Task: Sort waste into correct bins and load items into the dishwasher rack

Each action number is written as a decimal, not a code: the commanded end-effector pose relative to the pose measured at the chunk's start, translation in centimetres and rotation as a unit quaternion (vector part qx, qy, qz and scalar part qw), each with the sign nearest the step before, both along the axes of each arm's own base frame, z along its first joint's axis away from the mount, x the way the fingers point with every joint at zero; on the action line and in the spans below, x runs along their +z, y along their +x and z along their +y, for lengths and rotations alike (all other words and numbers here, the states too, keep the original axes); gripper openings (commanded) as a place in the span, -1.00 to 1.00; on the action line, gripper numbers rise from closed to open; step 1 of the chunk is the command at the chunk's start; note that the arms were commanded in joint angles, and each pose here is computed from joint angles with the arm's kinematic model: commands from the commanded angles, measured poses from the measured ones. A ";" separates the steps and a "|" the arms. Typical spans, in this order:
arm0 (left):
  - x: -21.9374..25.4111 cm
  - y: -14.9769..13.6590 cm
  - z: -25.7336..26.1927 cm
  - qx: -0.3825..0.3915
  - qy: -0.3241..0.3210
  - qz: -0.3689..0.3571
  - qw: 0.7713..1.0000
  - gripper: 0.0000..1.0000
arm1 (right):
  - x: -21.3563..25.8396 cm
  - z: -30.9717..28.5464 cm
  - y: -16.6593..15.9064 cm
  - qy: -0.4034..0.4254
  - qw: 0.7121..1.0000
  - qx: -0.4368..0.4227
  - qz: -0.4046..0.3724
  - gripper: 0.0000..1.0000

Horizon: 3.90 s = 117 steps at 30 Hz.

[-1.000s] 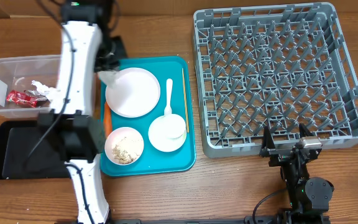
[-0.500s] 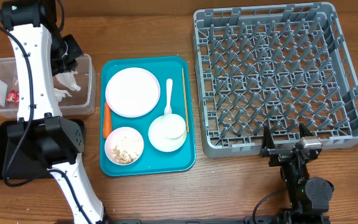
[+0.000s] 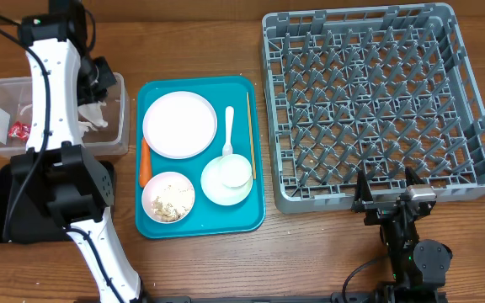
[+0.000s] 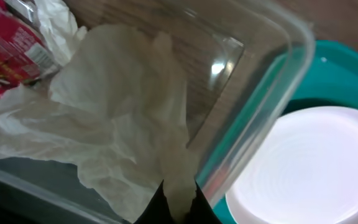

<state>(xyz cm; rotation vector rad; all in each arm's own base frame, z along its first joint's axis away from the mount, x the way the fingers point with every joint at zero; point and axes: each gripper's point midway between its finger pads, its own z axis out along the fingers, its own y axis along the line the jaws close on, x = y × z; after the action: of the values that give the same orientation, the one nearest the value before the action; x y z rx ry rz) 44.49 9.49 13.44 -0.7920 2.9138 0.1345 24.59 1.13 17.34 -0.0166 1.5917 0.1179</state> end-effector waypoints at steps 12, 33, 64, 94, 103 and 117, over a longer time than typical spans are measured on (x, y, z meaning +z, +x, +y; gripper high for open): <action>-0.3 -0.6 1.0 -0.004 0.007 0.004 1.000 -0.06 | -0.1 -0.3 0.0 0.002 1.000 -0.007 -0.003 1.00; 11.4 -3.3 -12.4 -0.138 -0.173 -0.075 0.972 -0.74 | -0.1 -0.3 0.0 0.002 1.000 -0.007 -0.003 1.00; 8.1 -16.2 -15.5 -0.178 -0.015 0.059 0.982 -0.91 | -0.1 -0.3 0.0 0.002 1.000 -0.007 -0.003 1.00; -3.3 -22.0 -18.6 -0.201 -0.078 0.176 0.961 -0.92 | -0.1 -0.3 0.0 0.002 1.000 -0.007 -0.003 1.00; -4.7 -21.7 -19.0 -0.206 -0.083 0.164 0.961 -0.92 | -0.1 -0.3 0.0 0.002 1.000 -0.007 -0.003 1.00; -3.4 -18.8 -13.8 -0.140 -0.062 0.116 0.981 -0.92 | -0.1 -0.3 0.0 0.002 1.000 -0.007 -0.003 1.00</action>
<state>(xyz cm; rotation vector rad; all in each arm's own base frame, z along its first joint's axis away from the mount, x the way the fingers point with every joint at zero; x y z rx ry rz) 24.17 -6.54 8.46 -0.3281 3.3325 0.0265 24.59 1.12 17.32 -0.0156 1.5925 0.1182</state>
